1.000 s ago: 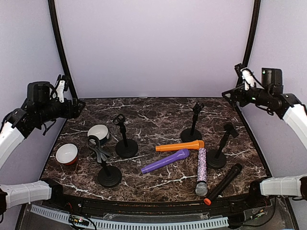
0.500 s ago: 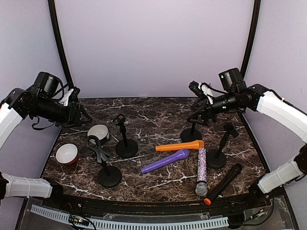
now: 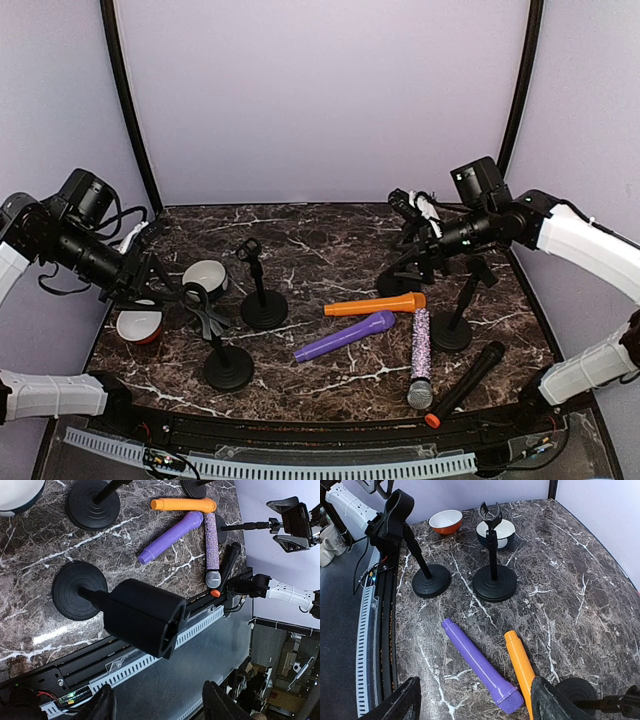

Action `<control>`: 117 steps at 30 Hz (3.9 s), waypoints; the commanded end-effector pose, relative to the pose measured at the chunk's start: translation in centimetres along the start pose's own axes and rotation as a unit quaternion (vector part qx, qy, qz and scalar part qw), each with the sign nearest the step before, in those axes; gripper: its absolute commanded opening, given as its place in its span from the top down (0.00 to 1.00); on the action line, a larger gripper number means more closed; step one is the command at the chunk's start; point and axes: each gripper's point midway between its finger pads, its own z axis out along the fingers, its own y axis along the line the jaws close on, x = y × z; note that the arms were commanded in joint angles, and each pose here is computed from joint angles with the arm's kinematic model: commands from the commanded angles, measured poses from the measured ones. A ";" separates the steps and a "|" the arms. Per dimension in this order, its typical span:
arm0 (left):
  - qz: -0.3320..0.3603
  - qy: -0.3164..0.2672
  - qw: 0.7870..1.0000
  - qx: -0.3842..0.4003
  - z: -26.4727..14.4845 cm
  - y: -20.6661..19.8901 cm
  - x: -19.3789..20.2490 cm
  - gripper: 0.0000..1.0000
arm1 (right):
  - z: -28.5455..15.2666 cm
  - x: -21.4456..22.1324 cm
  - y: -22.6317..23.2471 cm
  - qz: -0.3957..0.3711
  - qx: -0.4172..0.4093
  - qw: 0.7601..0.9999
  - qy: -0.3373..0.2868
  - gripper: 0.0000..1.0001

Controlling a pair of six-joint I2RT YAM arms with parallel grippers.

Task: Attach the microphones to the stand

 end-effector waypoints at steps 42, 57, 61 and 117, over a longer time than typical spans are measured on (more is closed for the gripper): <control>-0.010 -0.050 0.974 -0.222 2.5 3.9 -6.9 0.62 | 0.1 1.0 0.5 -0.007 0.007 1.000 -0.006 0.24; -0.005 -0.061 0.989 -0.135 3.6 1.6 -6.7 0.60 | 0.2 1.1 0.6 -0.007 0.007 1.000 -0.005 0.24; -0.009 -0.060 0.987 -0.147 3.3 2.1 -6.3 0.67 | 0.1 1.3 0.6 -0.009 0.011 1.000 -0.005 0.23; 0.717 -0.007 0.686 -0.122 16.1 -17.2 -5.5 1.00 | 0.1 1.2 2.4 -0.043 -0.033 0.998 0.027 0.27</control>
